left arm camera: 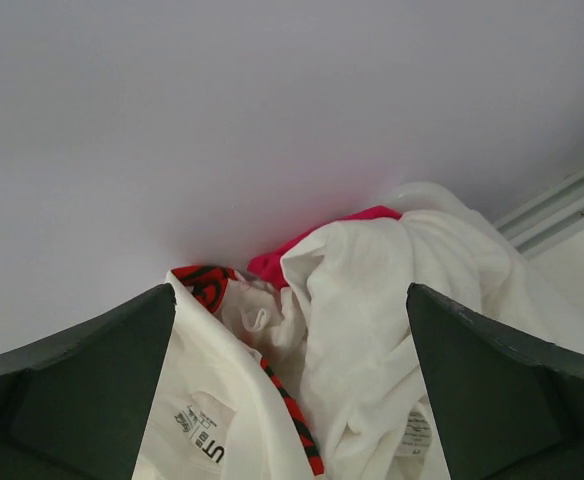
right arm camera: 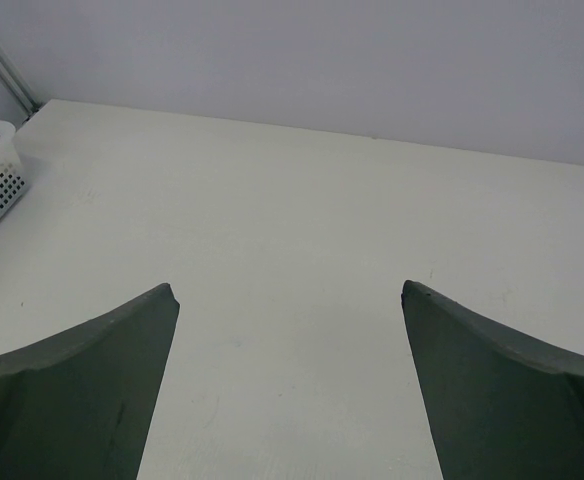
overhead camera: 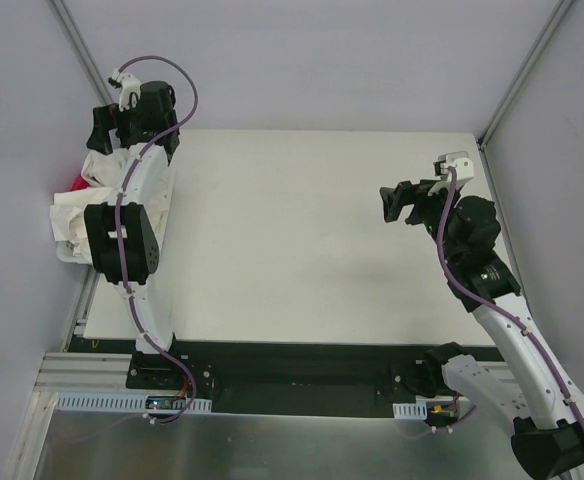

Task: Fold and stack the t-shirts

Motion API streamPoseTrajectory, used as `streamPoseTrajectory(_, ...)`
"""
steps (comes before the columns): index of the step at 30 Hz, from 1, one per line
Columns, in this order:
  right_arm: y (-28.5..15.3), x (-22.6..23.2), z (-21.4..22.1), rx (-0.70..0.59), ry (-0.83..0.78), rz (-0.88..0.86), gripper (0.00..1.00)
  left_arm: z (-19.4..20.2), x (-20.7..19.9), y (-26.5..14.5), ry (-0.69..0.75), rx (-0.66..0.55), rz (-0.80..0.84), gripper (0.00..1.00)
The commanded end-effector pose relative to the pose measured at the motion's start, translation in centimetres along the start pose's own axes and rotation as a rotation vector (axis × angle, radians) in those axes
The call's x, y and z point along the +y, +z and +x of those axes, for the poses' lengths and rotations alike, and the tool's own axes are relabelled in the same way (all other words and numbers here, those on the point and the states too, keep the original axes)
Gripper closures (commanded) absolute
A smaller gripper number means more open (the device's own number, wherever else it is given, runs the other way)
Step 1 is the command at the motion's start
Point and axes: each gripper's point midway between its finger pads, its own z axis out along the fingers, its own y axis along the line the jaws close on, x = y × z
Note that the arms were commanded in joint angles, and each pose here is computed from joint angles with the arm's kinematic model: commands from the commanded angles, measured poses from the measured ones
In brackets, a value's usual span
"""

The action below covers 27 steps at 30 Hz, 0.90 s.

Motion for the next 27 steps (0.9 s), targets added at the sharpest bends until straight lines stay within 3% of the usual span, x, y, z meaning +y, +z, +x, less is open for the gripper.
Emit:
streamPoseTrajectory(1,0.0,0.4,-1.6,-0.041,0.027,-0.022,0.04,2.4,3.5,0.4,-0.090,0.044,-0.113,0.01)
streamPoseTrajectory(9,0.1,1.1,-2.1,-0.026,0.034,-0.054,0.04,7.7,2.0,0.8,-0.103,0.104,-0.106,0.01)
streamPoseTrajectory(16,-0.1,1.0,-2.0,-0.023,0.037,-0.051,0.04,9.4,1.7,1.7,-0.141,0.165,-0.067,0.01)
streamPoseTrajectory(23,0.0,0.8,-1.5,-0.013,0.040,-0.043,0.04,14.8,2.0,2.4,-0.294,0.361,-0.014,0.02)
streamPoseTrajectory(27,0.0,0.7,-1.5,-0.013,0.042,-0.040,0.04,17.4,1.8,2.3,-0.310,0.438,-0.010,0.02)
